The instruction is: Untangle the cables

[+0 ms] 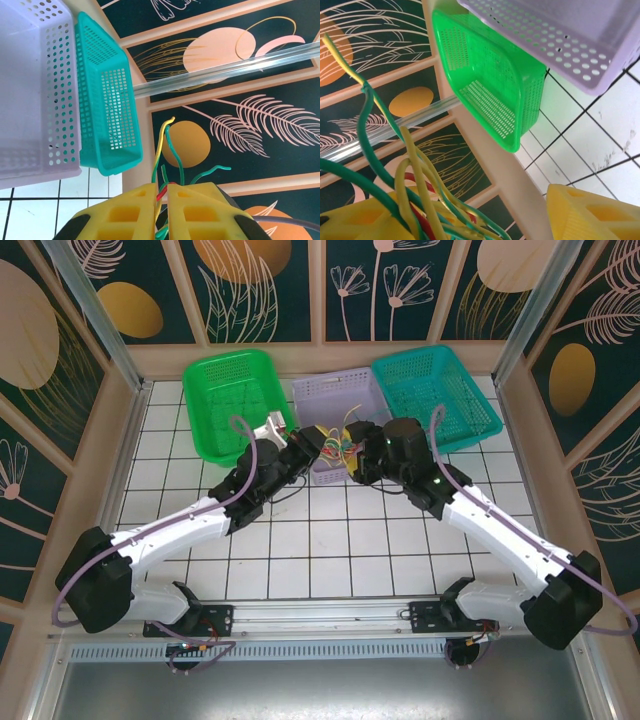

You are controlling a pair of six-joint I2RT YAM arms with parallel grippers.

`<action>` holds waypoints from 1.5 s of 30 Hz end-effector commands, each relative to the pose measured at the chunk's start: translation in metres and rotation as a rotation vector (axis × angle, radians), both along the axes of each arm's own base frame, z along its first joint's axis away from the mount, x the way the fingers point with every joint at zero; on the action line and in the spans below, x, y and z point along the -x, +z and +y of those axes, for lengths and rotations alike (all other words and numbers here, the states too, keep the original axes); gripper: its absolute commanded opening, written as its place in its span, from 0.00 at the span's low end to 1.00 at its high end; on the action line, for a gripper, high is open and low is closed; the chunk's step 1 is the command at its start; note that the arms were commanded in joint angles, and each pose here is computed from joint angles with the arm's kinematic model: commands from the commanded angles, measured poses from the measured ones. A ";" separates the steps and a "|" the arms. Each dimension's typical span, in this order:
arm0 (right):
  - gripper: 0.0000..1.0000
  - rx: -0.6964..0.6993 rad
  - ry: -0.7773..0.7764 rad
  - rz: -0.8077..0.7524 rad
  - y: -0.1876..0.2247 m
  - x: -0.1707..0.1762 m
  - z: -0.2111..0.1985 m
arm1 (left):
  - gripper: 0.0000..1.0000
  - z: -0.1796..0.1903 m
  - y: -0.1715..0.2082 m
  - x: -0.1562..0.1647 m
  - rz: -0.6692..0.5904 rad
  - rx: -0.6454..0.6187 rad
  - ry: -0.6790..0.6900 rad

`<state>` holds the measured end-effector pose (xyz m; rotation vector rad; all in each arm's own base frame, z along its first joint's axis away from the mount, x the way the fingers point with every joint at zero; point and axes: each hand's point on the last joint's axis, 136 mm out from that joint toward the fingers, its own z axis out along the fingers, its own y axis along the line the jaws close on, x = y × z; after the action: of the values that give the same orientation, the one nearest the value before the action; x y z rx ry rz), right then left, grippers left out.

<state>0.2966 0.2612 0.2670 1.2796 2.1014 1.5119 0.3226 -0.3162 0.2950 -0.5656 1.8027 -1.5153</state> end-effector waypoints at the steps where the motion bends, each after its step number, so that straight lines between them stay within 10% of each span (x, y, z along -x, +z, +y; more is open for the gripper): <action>1: 0.62 -0.106 0.012 0.060 0.006 0.003 0.014 | 0.00 0.000 0.035 0.000 -0.111 0.086 -0.003; 5: 0.46 -0.235 -0.024 0.136 -0.009 0.002 0.021 | 0.00 -0.002 0.047 0.003 -0.160 0.119 -0.018; 9: 0.00 -0.364 -0.091 0.203 -0.017 -0.003 0.017 | 0.00 0.002 0.069 0.018 -0.287 0.183 -0.041; 15: 0.00 -0.254 -0.208 0.013 -0.003 -0.033 -0.034 | 0.04 0.005 0.050 0.026 -0.170 0.223 -0.065; 17: 0.00 -0.010 -0.183 -0.167 0.023 -0.044 -0.049 | 0.49 -0.003 0.036 0.022 -0.030 0.144 -0.073; 20: 0.00 0.289 -0.137 -0.369 0.041 -0.049 -0.056 | 0.71 -0.001 0.026 0.020 0.144 0.028 -0.043; 28: 0.00 0.880 -0.133 -0.767 0.051 -0.045 -0.060 | 0.76 -0.015 0.022 0.028 0.469 0.020 -0.073; 45: 0.00 1.118 -0.057 -1.027 0.062 -0.020 -0.015 | 0.88 -0.002 0.014 0.020 0.575 0.052 0.058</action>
<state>0.3187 0.2431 0.3269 0.0820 1.6483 0.4852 0.3008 -0.3255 0.2854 -1.1298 2.2420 -1.3959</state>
